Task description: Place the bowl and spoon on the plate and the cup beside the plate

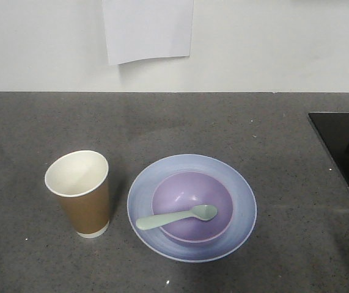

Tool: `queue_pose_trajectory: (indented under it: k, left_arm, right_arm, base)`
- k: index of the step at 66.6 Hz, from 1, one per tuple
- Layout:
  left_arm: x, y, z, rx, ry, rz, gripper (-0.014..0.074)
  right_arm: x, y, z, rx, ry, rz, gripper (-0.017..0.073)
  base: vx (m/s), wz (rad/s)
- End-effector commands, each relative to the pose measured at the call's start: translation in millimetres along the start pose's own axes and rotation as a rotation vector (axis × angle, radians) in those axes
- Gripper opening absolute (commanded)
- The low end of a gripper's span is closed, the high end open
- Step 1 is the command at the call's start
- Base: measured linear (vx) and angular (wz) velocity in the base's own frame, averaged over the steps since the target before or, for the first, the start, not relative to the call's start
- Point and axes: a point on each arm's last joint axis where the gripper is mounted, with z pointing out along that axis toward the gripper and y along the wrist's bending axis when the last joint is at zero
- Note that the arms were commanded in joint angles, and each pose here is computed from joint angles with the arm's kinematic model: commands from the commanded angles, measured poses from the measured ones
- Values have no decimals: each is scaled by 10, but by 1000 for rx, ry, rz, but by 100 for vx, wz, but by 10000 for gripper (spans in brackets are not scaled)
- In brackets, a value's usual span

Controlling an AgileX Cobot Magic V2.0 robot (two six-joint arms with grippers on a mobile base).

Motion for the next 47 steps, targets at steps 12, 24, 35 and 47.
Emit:
queue_pose_trajectory:
  k: [12, 24, 35, 47]
  left_arm:
    - [37, 7, 13, -9, -45, -11, -6]
    - [37, 7, 13, -9, -45, -11, -6]
    - [36, 7, 15, -9, -42, -11, -6]
    - [36, 7, 15, -9, -42, -11, -6]
  right_arm:
    - [175, -29, -116, 82, -299, 94, -6]
    - [404, -40, -129, 142, -368, 169, -6]
    - [414, -71, -133, 196, -354, 179, -6]
    - [391, -79, -144, 211, -378, 170, -6]
  base:
    - [0, 0]
    - [0, 0]
    - [0, 0]
    - [0, 0]
